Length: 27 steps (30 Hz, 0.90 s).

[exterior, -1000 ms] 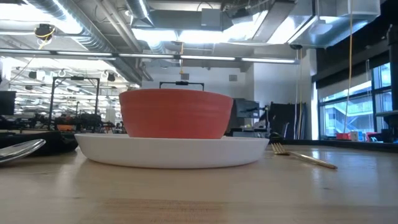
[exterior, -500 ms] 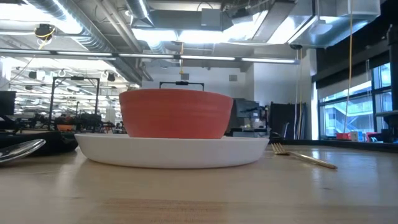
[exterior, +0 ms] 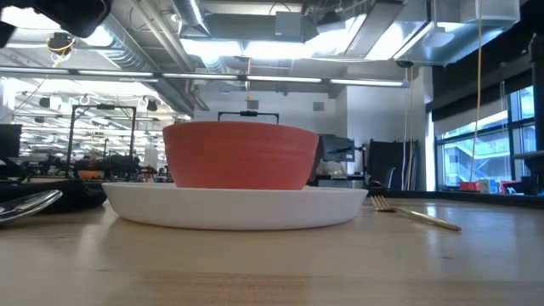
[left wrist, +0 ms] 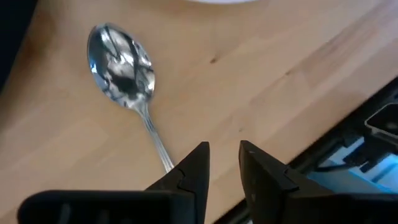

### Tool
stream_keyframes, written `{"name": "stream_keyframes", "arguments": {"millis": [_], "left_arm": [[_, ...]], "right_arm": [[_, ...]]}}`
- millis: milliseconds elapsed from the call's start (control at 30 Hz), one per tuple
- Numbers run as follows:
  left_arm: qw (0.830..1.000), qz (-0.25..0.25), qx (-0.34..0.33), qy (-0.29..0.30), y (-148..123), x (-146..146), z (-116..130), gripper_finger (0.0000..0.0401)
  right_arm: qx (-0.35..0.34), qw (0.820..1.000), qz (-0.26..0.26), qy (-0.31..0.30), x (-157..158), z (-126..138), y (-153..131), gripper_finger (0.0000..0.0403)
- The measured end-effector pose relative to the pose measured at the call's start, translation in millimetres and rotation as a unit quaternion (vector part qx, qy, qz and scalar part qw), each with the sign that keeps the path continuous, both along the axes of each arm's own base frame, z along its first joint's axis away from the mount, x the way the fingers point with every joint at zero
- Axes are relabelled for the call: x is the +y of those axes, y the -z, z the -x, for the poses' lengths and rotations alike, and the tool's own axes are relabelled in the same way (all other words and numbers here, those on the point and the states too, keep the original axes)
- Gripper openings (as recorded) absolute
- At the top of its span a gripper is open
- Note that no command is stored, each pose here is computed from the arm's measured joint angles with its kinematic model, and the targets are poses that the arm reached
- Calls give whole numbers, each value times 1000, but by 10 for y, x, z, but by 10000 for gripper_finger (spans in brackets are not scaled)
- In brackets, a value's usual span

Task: Set table place
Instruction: Put the silver spoon into the orange bowl

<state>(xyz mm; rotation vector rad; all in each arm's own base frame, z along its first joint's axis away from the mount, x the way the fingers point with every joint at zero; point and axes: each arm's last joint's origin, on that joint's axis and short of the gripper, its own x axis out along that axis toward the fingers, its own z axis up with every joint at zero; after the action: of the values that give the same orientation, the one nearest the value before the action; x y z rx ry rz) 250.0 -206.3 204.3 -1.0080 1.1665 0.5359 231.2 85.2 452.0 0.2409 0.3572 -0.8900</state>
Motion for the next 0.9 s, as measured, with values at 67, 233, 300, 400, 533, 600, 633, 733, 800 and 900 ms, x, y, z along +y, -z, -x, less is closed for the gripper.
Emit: {"name": "stream_keyframes", "arguments": {"millis": [67,233,300,400,533,600,633,733,800,900], "left_arm": [[1000,-8,0,10,5,8,0,85],[999,-24,1,44,10,10,14,82],[1000,-15,13,6,17,12,33,76],[999,-11,33,-41,92,18,98,66],[995,-8,49,-81,183,-30,189,53],[994,-12,57,-87,235,-60,228,49],[994,-10,60,-89,252,-79,236,47],[994,-8,62,-89,326,-141,230,44],[995,-1,60,-86,392,-186,202,44],[994,-3,68,-85,505,-220,171,44]], "right_arm": [[-3,1000,-3,-1,5,-5,-2,145],[-8,1000,-8,-2,11,-16,-6,145],[-10,1000,-9,-2,12,-18,-7,145],[-10,1000,-9,-2,12,-18,-7,145],[-10,1000,-9,-2,11,-19,-7,145],[-10,1000,-9,-2,12,-19,-7,145],[-10,1000,-9,-2,12,-20,-6,145],[-10,1000,-9,-2,12,-20,-6,145],[-10,1000,-9,-2,12,-20,-6,145],[-10,1000,-9,-2,12,-19,-6,145]]}}
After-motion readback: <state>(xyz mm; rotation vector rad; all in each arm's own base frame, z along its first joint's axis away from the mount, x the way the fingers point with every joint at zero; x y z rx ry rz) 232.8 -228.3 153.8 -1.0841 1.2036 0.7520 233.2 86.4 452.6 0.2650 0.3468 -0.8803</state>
